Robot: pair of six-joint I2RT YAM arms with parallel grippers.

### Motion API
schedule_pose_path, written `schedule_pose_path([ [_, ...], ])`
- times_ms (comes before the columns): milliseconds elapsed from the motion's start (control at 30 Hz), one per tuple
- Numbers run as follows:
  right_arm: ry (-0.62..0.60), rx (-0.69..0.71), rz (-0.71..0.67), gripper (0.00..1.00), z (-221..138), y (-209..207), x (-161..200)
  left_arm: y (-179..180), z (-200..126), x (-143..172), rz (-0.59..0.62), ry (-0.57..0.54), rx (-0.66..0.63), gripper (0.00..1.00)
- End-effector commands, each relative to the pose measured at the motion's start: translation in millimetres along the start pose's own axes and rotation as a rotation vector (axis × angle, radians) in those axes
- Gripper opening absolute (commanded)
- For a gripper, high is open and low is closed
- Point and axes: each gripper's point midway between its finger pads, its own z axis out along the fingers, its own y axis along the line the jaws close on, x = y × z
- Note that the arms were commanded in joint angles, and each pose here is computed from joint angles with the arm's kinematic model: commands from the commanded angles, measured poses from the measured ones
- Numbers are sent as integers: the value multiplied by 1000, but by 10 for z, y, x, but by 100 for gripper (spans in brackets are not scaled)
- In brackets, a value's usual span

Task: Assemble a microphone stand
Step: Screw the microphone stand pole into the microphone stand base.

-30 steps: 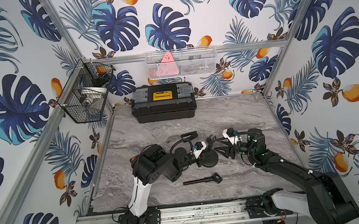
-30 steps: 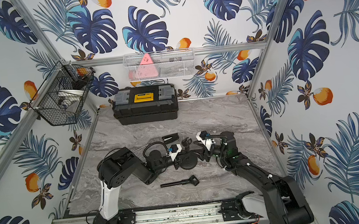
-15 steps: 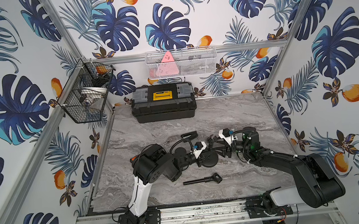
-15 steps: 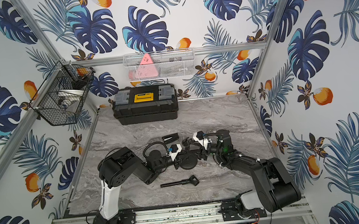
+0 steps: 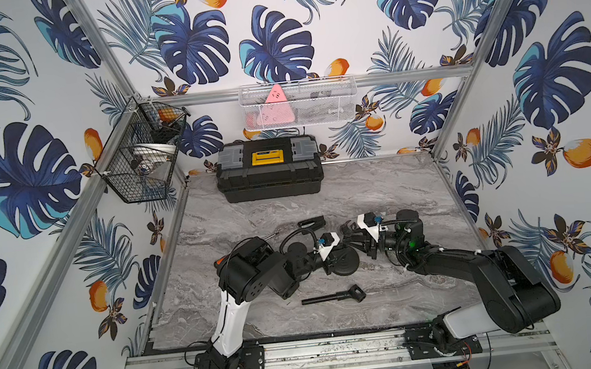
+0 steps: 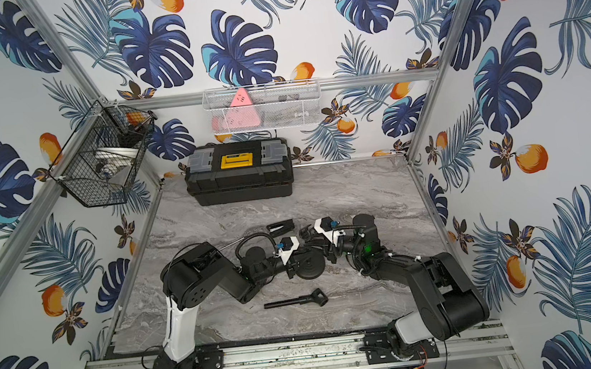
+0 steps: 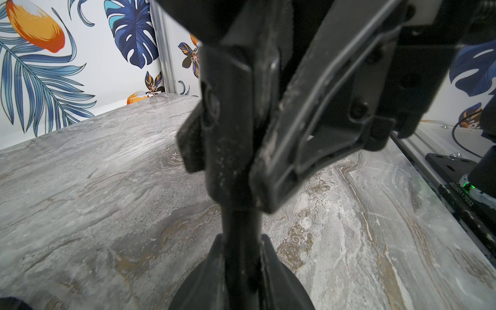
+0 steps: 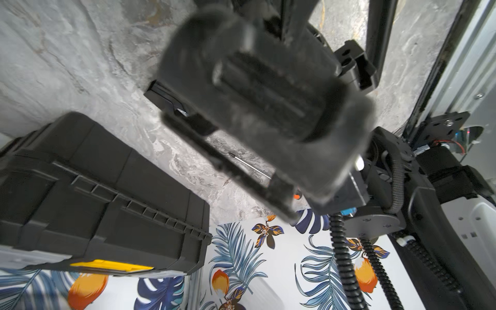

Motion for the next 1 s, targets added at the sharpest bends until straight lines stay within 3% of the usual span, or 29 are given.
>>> schedule_pose_path([
  [0,-25,2,30,2,3,17,-24,15,-15,219,-16,80,-10,16],
  [167,-14,83,44,0,19,-24,12,25,-11,227,-15,87,-15,16],
  [367,38,266,74,0,104,-17,91,44,-19,244,-17,86,-24,16],
  [600,5,529,134,0,-23,-94,156,70,-58,204,-32,63,-26,16],
  [967,52,726,159,0,-69,-27,270,77,-62,225,-28,76,-30,16],
])
